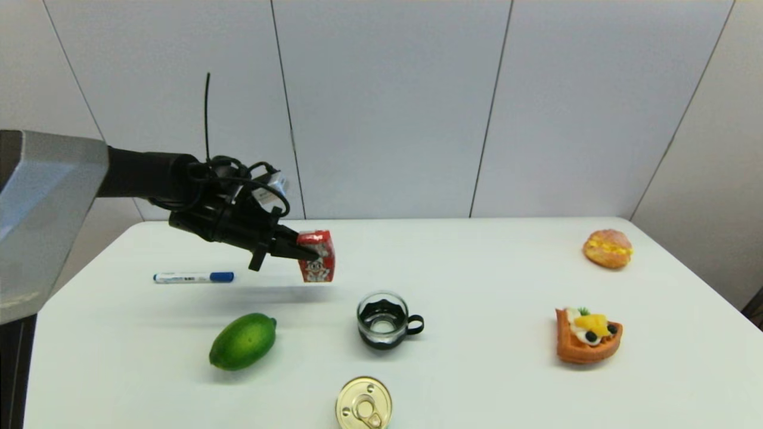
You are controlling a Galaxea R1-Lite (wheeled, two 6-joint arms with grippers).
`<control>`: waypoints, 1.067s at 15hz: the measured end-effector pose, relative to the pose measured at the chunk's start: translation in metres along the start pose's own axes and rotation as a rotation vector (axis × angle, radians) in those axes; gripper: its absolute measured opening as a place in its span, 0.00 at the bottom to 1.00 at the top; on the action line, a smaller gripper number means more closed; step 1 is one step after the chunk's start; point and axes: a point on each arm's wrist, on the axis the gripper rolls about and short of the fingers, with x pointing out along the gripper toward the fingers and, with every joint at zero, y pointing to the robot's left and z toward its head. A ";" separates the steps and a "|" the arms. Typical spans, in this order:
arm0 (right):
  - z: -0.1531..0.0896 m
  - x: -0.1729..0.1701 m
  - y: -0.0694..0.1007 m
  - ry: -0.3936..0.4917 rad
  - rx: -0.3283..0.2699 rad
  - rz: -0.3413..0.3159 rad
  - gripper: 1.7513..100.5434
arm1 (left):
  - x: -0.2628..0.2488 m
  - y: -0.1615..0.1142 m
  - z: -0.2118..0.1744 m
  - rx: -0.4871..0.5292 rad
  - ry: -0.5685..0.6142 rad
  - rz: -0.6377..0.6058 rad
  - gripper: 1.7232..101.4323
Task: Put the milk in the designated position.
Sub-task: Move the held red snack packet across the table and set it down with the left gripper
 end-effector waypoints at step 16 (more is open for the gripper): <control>0.000 0.000 0.000 0.000 0.000 0.000 0.97 | -0.174 0.003 -0.088 0.166 -0.015 0.432 0.17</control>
